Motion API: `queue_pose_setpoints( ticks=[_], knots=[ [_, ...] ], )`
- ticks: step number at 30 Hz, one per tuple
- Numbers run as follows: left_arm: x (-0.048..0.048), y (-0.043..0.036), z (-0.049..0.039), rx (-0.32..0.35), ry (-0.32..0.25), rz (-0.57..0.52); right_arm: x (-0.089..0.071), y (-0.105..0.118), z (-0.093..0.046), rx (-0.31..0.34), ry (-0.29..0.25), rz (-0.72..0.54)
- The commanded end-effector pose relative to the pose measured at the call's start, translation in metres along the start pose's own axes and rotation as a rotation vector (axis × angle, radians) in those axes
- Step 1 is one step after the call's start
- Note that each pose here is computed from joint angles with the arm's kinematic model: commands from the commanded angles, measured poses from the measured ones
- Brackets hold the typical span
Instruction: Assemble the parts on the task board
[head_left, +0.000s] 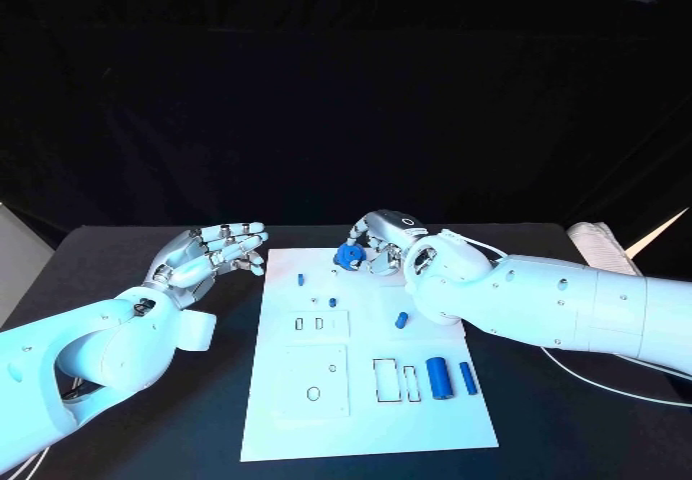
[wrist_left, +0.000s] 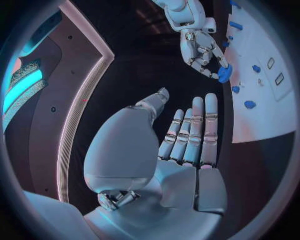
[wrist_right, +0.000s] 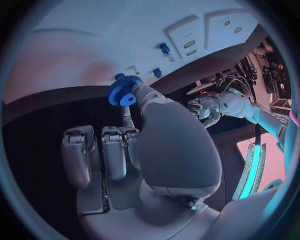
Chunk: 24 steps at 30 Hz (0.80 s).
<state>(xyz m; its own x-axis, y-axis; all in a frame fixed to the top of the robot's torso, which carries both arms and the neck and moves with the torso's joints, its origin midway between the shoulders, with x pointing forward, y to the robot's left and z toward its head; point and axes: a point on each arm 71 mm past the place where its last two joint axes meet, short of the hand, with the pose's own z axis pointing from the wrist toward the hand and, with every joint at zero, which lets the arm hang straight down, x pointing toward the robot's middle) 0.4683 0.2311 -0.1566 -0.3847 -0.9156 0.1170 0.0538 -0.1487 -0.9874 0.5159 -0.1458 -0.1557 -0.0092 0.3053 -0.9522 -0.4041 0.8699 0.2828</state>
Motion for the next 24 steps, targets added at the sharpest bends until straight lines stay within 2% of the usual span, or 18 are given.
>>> queue_pose_setpoints(
  ticks=[1, 12, 24],
  knots=[
    [0.0038, -0.0006, 0.0014, 0.007, 0.025, -0.008, 0.004, 0.006, 0.002, -0.029, -0.010, -0.028],
    [0.0052, 0.0000, 0.0025, 0.007, 0.030, -0.010, 0.022, 0.019, 0.008, -0.043, 0.033, -0.023],
    [0.0047, -0.0001, 0.0021, 0.006, 0.029, -0.010, 0.035, 0.020, 0.009, -0.033, 0.064, -0.025]
  ],
)
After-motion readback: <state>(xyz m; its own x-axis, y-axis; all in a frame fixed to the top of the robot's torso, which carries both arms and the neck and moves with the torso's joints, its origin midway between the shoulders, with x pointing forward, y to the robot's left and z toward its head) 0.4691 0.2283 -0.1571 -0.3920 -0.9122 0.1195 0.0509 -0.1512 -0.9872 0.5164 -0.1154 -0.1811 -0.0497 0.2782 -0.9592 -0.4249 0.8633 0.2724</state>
